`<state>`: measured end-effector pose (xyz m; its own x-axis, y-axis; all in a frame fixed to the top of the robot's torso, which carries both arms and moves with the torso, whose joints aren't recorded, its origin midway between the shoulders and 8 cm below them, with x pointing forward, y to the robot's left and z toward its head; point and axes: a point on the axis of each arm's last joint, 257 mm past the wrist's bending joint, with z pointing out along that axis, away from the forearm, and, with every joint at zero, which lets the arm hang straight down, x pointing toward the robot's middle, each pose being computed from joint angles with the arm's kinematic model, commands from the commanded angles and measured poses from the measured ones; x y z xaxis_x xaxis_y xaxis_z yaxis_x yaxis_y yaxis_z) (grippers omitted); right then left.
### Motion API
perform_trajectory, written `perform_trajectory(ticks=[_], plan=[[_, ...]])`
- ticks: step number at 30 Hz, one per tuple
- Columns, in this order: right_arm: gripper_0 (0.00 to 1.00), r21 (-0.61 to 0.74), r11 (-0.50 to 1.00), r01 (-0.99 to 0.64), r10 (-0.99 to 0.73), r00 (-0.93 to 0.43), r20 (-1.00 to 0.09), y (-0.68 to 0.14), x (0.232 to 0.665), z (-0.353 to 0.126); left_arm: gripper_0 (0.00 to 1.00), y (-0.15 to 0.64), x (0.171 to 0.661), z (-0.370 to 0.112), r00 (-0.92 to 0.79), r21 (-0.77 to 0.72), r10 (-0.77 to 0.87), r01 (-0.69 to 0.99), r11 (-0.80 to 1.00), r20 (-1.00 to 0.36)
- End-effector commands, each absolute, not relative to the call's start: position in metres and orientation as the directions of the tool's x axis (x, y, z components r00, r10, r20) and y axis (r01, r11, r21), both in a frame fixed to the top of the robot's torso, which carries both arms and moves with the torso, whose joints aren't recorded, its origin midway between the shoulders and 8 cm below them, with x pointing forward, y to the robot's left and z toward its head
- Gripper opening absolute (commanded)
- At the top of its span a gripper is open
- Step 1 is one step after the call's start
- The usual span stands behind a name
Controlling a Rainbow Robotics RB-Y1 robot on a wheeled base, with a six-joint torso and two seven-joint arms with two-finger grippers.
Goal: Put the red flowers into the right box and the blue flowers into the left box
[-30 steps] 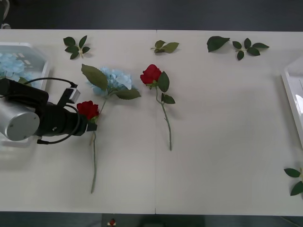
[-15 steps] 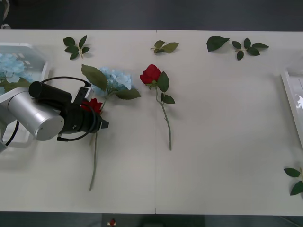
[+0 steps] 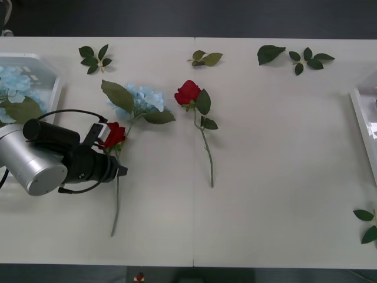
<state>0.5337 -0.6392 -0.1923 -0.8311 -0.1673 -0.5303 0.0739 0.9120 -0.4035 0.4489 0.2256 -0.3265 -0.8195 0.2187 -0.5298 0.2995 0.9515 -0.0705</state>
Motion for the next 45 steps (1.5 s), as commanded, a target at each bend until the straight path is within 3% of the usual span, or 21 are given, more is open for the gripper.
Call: perform_trajectory(ticks=[1,13,15,19,20,22,39,45], plan=[[1.0,-0.399,0.912,0.092,-0.166,-0.807,-0.567,-0.638,0.545,-0.17,1.0,0.228,0.456,-0.319,-0.788,-0.025,0.255,0.324,0.946,-0.56],[1.0,-0.382,0.92,0.084,-0.166,-0.801,-0.575,-0.632,0.548,-0.169,0.99,0.211,0.469,-0.335,-0.78,-0.006,0.253,0.312,0.95,-0.572],[1.0,-0.374,0.924,0.082,-0.162,-0.802,-0.576,-0.63,0.548,-0.169,0.89,0.211,0.47,-0.335,-0.776,0.011,0.264,0.314,0.949,-0.573],[1.0,-0.343,0.936,0.076,-0.146,-0.803,-0.577,-0.62,0.548,-0.163,0.4,0.21,0.47,-0.336,-0.777,0.014,0.265,0.313,0.95,-0.571],[1.0,-0.328,0.942,0.073,-0.139,-0.804,-0.578,-0.616,0.548,-0.16,0.18,0.211,0.471,-0.335,-0.776,0.015,0.265,0.314,0.949,-0.573],[1.0,-0.306,0.949,0.07,-0.127,-0.805,-0.579,-0.609,0.548,-0.156,0.0,0.211,0.47,-0.335,-0.777,0.014,0.265,0.313,0.95,-0.571],[1.0,-0.135,0.991,-0.008,-0.086,-0.81,-0.581,-0.46,0.535,-0.154,0.0,0.211,0.474,-0.327,-0.765,0.022,0.275,0.323,0.946,-0.582],[1.0,-0.033,0.998,-0.052,-0.061,-0.819,-0.57,-0.379,0.524,-0.155,0.0,0.209,0.461,-0.289,-0.787,-0.03,0.25,0.322,0.946,-0.563]])
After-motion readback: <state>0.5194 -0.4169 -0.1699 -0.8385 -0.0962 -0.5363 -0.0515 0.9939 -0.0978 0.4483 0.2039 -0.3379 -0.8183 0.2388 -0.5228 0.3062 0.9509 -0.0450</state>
